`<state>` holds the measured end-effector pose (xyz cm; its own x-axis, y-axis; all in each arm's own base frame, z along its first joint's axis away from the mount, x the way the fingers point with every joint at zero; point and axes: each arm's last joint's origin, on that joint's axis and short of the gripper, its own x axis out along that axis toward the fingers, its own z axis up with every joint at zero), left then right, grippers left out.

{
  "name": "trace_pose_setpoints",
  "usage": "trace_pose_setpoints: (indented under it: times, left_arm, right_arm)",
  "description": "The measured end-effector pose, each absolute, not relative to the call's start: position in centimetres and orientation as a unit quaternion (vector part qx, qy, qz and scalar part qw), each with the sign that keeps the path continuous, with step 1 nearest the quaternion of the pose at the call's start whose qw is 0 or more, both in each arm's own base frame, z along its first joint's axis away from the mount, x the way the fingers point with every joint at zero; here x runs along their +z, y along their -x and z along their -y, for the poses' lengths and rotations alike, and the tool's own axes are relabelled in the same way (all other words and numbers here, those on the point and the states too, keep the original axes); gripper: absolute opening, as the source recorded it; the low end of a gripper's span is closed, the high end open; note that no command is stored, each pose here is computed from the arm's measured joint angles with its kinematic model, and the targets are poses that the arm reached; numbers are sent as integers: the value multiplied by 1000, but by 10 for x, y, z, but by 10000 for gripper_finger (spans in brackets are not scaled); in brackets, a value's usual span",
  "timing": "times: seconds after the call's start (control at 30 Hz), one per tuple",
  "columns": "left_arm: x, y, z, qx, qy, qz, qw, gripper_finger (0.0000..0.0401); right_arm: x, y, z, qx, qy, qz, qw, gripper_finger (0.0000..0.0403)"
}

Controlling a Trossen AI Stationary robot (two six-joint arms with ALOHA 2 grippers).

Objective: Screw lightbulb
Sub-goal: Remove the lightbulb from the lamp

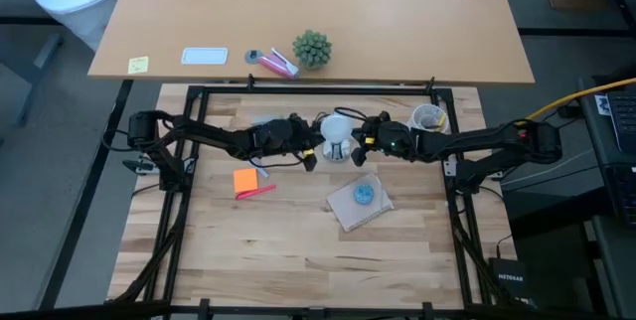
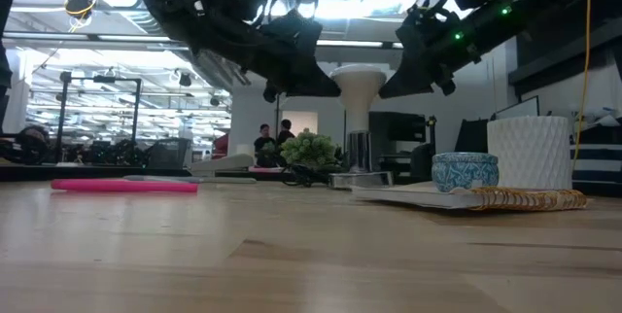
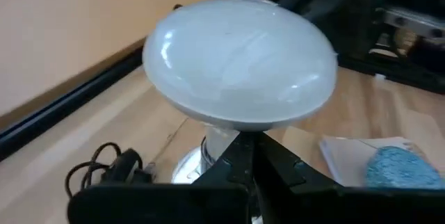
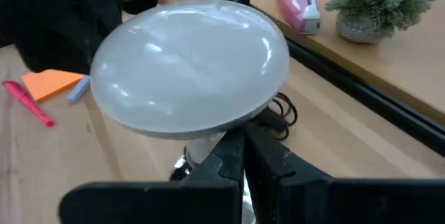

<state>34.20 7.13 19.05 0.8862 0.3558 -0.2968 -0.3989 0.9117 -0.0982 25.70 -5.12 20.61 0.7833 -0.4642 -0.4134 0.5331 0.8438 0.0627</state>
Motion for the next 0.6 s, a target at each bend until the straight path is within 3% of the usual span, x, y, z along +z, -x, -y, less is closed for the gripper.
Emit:
trace_pose_setpoints:
  times: [0.6]
  left_arm:
    - [189, -345, -53, 185, 86, -145, 968, 0]
  right_arm:
    - [205, -258, 49, -232, -96, -204, 946, 11]
